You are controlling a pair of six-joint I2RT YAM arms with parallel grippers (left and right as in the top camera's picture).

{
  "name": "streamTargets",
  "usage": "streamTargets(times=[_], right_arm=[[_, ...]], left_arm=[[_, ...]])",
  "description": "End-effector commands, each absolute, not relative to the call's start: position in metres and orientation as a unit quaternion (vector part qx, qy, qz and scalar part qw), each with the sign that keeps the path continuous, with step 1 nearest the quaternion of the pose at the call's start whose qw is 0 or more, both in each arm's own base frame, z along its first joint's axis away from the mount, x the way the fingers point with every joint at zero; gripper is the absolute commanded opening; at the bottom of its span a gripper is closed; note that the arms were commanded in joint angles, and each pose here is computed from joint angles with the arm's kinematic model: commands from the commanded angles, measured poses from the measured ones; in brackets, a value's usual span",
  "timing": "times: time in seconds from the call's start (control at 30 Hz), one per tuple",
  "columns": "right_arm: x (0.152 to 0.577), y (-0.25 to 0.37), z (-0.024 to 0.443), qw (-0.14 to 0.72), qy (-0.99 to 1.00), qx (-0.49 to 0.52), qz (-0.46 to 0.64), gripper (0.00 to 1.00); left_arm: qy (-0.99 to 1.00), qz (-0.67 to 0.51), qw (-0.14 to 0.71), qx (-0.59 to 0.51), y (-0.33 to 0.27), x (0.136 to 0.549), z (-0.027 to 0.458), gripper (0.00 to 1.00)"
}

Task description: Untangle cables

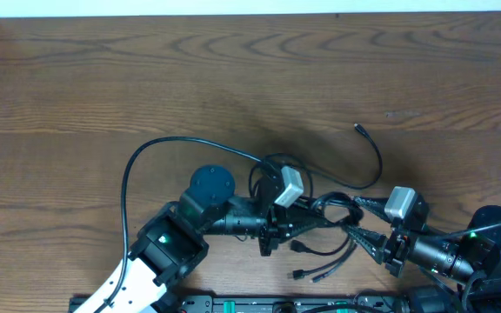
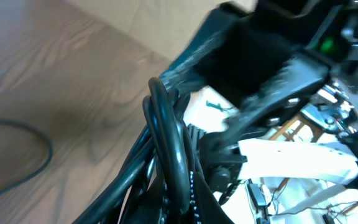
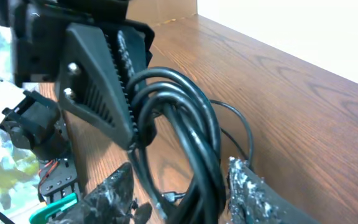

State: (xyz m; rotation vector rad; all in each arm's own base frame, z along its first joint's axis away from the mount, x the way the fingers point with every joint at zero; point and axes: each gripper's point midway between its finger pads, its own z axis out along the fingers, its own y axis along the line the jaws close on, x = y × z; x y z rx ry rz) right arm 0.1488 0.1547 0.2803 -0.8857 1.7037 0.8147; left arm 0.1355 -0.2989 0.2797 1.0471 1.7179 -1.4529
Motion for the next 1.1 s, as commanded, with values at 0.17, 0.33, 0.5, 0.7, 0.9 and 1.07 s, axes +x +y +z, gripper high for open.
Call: streamTargets(times=[0.17, 0.33, 0.5, 0.7, 0.9, 1.07], right_arm=[[0.146, 0.157, 0.281, 0.510, 0.691, -0.389, 0.333, 0.01], [0.144, 0.158, 0.282, 0.502, 0.696, -0.378, 0.348, 0.01], [0.144, 0.158, 0.282, 0.474, 0.722, -0.325, 0.385, 0.02], [0.145, 0.158, 0.283, 0.459, 0.735, -0.291, 0.407, 0.02], [0.144, 0.158, 0.284, 0.458, 0.735, -0.290, 0.408, 0.01], [0.145, 0.157, 0.283, 0.459, 0.735, -0.290, 0.405, 0.42]], left_arm=[[0.604, -0.575, 0.337, 0.437, -0.309, 0.114, 0.301, 0.08], [0.637, -0.561, 0.343, 0.403, -0.312, 0.131, 0.293, 0.08], [0.676, -0.550, 0.350, 0.342, -0.312, 0.151, 0.290, 0.14], [0.666, -0.561, 0.359, 0.337, -0.314, 0.152, 0.299, 0.17], [0.664, -0.562, 0.361, 0.337, -0.314, 0.152, 0.301, 0.08], [0.668, -0.565, 0.355, 0.330, -0.314, 0.152, 0.300, 0.08]])
